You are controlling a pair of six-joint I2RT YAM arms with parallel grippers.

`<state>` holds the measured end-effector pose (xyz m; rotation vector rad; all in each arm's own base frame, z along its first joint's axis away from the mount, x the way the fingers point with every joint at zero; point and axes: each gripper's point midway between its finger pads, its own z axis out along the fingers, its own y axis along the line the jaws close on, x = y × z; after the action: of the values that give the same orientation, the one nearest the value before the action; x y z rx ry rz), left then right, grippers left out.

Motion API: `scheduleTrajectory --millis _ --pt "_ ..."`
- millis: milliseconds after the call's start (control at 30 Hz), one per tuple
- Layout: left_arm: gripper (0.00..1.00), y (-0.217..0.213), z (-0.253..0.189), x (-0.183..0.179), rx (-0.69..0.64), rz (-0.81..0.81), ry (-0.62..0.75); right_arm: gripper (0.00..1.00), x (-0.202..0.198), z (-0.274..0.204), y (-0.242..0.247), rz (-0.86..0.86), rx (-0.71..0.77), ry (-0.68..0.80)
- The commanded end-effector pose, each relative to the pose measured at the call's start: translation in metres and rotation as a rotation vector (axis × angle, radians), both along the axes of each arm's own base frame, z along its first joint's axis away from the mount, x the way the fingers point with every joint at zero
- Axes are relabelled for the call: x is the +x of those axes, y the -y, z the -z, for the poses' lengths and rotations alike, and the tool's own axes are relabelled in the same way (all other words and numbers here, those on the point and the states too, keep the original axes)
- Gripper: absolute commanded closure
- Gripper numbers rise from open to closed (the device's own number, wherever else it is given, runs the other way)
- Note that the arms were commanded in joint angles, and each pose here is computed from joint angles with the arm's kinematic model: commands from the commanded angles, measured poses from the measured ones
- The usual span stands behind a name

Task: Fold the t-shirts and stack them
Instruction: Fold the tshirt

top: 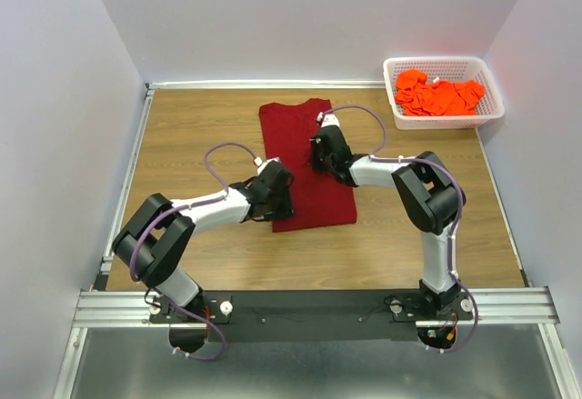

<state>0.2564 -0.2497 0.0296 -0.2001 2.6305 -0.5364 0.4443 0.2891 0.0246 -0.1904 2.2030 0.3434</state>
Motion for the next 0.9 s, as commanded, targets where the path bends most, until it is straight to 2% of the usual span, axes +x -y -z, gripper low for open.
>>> scheduleTrajectory --millis 0,267,567,667,800,867 --pt "0.53 0.006 0.011 -0.025 -0.014 -0.001 -0.079 0.71 -0.037 0.058 0.066 0.063 -0.223 -0.183" --pt "0.52 0.0 0.0 -0.023 0.0 -0.059 -0.051 0.69 -0.039 0.028 0.061 0.015 -0.183 -0.149" --pt "0.4 -0.017 -0.069 0.002 0.035 -0.161 0.106 0.44 -0.04 -0.063 0.057 0.026 -0.098 -0.073" --pt "0.4 -0.025 -0.072 -0.003 0.05 -0.165 0.109 0.38 -0.056 -0.092 0.07 0.059 -0.075 -0.064" --pt "0.39 -0.029 -0.062 -0.018 0.048 -0.15 0.073 0.36 -0.088 -0.085 0.089 0.109 -0.077 -0.144" --pt "0.38 -0.03 -0.054 -0.025 0.055 -0.141 0.052 0.32 -0.109 -0.077 0.103 0.14 -0.083 -0.186"
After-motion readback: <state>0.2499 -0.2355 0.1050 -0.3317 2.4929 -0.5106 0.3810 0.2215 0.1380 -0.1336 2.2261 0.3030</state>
